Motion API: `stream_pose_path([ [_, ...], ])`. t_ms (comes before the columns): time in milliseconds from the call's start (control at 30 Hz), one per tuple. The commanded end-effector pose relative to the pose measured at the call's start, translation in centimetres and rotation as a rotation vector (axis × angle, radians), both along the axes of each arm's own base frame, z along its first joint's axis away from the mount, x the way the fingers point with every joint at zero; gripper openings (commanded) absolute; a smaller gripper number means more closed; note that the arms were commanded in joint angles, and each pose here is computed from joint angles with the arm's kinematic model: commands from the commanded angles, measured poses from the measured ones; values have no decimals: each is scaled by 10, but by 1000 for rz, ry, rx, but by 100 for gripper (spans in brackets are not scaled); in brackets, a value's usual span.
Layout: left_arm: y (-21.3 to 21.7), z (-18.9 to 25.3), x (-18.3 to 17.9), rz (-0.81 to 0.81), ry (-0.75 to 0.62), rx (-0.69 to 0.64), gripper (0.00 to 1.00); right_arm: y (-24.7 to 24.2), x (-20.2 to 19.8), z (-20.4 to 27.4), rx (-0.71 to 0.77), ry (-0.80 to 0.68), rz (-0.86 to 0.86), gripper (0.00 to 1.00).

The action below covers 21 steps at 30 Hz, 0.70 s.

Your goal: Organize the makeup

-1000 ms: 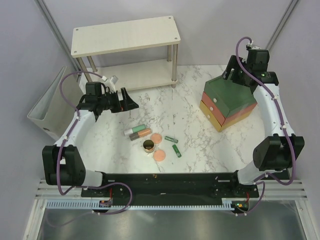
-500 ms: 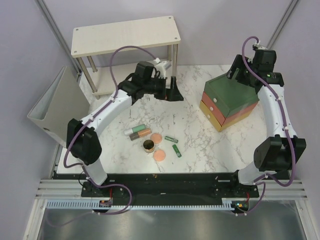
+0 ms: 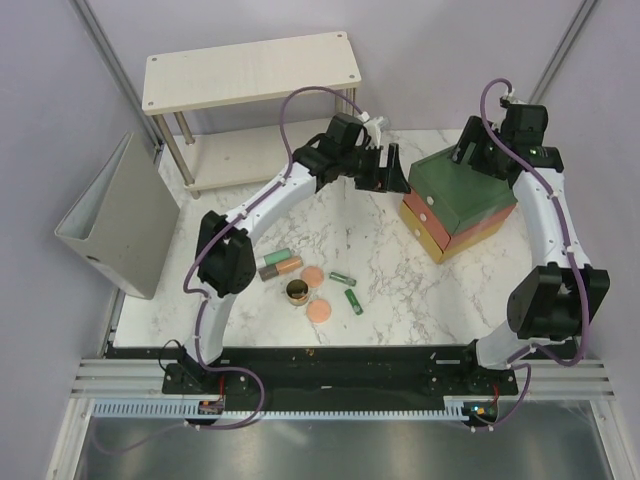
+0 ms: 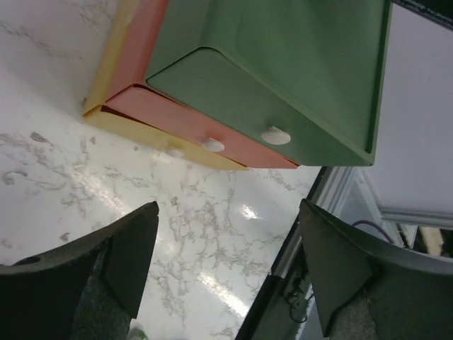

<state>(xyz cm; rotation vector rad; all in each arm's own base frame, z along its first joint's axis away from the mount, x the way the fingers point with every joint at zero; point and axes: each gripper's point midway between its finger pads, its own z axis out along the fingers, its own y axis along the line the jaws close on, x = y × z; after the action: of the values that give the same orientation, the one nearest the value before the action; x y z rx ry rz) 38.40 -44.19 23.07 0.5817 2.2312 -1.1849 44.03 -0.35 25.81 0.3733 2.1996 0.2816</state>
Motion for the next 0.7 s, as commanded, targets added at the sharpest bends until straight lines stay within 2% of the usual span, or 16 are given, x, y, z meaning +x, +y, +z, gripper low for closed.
stream_pose_path([
  [0, -31, 27, -7, -37, 156, -207, 75, 3, 12, 1, 7, -16, 34, 89],
  [67, -39, 31, -11, -58, 171, -245, 69, 4, 16, 1, 9, -16, 38, 87],
  [167, -44, 29, -19, -64, 247, -292, 64, 4, 18, 0, 15, -13, 40, 76],
  [200, -45, 25, -19, -53, 280, -318, 63, 5, 18, -1, 17, -11, 51, 55],
  [267, -48, 24, -24, -60, 310, -336, 63, 7, 17, -4, 20, -6, 61, 22],
  [300, -50, 20, -27, -58, 338, -354, 63, 6, 15, -10, 23, 10, 49, 0],
  [367, -52, 20, -32, -72, 368, -388, 63, 5, 12, -16, 27, 27, 33, 0],
  [400, -51, 9, -34, -53, 426, -391, 63, 5, 9, -22, 31, 43, 33, 0],
  [667, -64, 5, -33, -84, 462, -464, 62, 1, -6, -50, 17, 109, 3, 0],
])
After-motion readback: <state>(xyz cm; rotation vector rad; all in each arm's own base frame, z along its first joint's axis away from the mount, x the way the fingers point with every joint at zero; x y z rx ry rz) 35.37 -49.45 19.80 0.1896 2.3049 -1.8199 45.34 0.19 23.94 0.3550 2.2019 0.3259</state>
